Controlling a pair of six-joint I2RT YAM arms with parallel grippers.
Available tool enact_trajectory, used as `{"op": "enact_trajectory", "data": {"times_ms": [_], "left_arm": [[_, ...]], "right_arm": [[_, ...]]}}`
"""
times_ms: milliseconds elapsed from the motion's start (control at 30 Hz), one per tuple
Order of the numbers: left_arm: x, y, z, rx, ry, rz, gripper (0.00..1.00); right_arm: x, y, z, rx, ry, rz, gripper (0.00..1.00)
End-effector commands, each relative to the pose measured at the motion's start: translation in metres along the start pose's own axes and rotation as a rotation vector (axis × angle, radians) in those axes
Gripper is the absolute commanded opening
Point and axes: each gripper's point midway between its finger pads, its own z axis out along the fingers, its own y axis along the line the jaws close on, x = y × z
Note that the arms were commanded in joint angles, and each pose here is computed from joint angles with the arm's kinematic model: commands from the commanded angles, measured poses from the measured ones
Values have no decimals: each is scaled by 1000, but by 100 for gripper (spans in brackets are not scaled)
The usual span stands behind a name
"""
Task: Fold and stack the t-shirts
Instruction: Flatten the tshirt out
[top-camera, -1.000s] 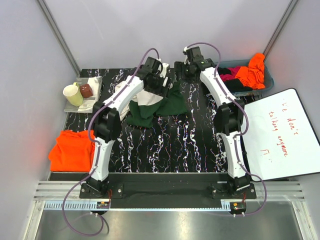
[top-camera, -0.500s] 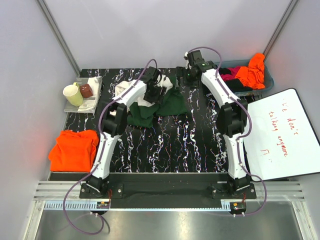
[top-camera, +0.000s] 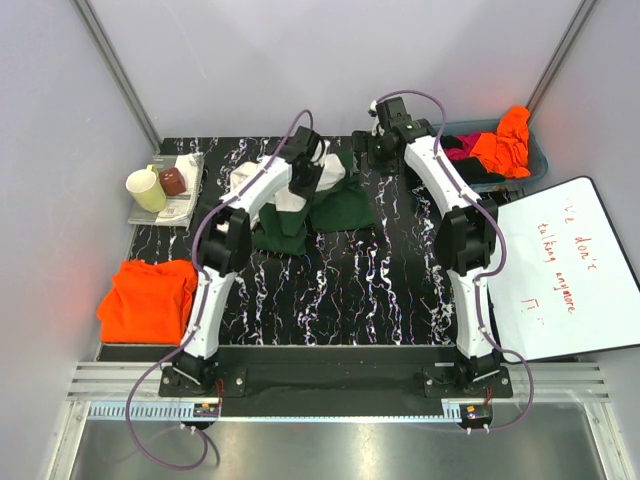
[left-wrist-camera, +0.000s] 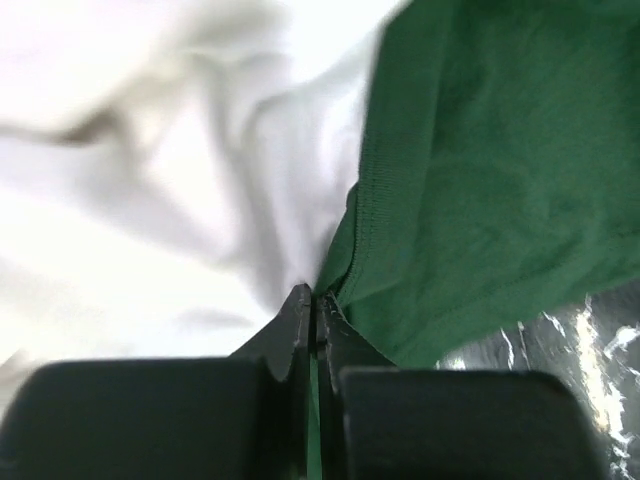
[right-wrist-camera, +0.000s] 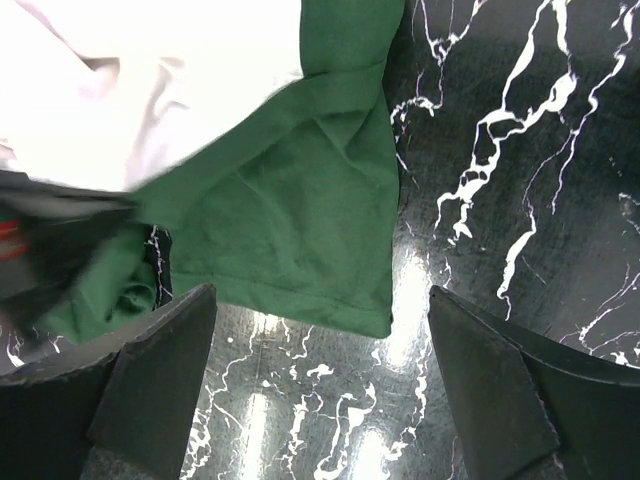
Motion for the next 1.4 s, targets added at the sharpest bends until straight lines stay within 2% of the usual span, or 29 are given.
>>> {"op": "enact_trajectory", "data": {"times_ms": [0,133,200,333,533,767,1067,1133,1167,1200,1233,1267,1367], "left_arm": [[-99,17,-148,-94,-416,-71,0],[-123,54,-222,-167,-579,-176,0],[-128,80,-244,-213,-626,-225,0],[-133,96,-281,-236,-692,-232,0],[-125,78,-274,-133,-667,-247,0],[-123,103,-278,-209,-674,-270,0],[-118,113,-267,-170,-650,-289,0],[-114,111,-265,-163,-640,-288,0],[-113,111,-265,-158,-641,-286,0],[-113,110,-265,-156,-641,-283,0],[-113,110,-264,-157,-637,-275,0],[-112,110,-264,-158,-635,-274,0],[-110,108,-264,-148,-633,-269,0]], "right_arm": [[3,3,-16,-26,7,6,93],[21,7,-13,-65,63,22,93],[25,13,-14,-101,77,27,94],[43,20,-8,-152,136,52,97],[46,21,19,-168,142,107,99],[59,11,67,-122,175,104,99],[93,-15,90,52,226,33,100],[101,-18,97,58,246,38,92],[103,-15,100,41,256,38,84],[102,-10,102,20,256,34,58],[108,-6,107,-9,282,41,36],[108,-6,107,-3,285,47,3],[97,-5,100,26,256,22,0]]}}
